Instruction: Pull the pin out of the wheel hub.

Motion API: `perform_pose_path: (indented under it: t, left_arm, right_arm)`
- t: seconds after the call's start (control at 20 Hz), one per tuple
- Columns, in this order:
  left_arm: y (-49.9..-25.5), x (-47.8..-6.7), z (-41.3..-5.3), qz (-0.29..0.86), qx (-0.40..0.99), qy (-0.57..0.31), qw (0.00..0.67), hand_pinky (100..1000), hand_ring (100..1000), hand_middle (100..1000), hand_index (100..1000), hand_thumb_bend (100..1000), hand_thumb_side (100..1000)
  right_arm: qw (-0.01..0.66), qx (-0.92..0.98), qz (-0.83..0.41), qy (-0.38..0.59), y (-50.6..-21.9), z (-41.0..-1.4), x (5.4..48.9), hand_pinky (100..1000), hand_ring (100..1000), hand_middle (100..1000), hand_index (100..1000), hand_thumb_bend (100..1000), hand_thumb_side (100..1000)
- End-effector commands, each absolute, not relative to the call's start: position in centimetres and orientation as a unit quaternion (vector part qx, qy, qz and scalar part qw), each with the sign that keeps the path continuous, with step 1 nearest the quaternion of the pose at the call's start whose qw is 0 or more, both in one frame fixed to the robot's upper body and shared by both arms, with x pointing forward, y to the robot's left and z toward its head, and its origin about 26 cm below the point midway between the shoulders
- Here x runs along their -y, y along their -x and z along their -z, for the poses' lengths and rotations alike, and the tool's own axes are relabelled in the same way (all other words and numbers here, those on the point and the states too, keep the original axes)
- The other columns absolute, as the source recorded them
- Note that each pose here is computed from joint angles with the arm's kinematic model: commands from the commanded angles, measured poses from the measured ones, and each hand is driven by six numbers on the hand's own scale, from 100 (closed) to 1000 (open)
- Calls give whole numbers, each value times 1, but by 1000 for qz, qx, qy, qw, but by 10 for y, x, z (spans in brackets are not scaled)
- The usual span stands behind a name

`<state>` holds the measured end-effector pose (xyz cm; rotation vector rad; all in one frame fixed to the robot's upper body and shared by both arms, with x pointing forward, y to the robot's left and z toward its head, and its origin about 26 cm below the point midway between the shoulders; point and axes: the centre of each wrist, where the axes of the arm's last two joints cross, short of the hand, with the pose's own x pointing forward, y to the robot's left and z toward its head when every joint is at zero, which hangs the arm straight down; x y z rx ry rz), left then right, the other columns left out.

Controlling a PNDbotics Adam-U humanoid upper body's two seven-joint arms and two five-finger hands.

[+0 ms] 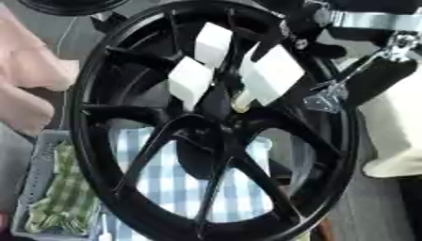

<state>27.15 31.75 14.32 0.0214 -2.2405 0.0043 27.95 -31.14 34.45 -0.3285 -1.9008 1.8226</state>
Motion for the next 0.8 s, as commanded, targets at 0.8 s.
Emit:
perform_pose_path:
  t: [0.8]
  left_arm:
    - [-263,-329,-145,-10,900,-37,434,869,704,667,789,170,778]
  right_arm:
    - [288,750,-570,170,-256,-381,352,118,113,401,492,100,100]
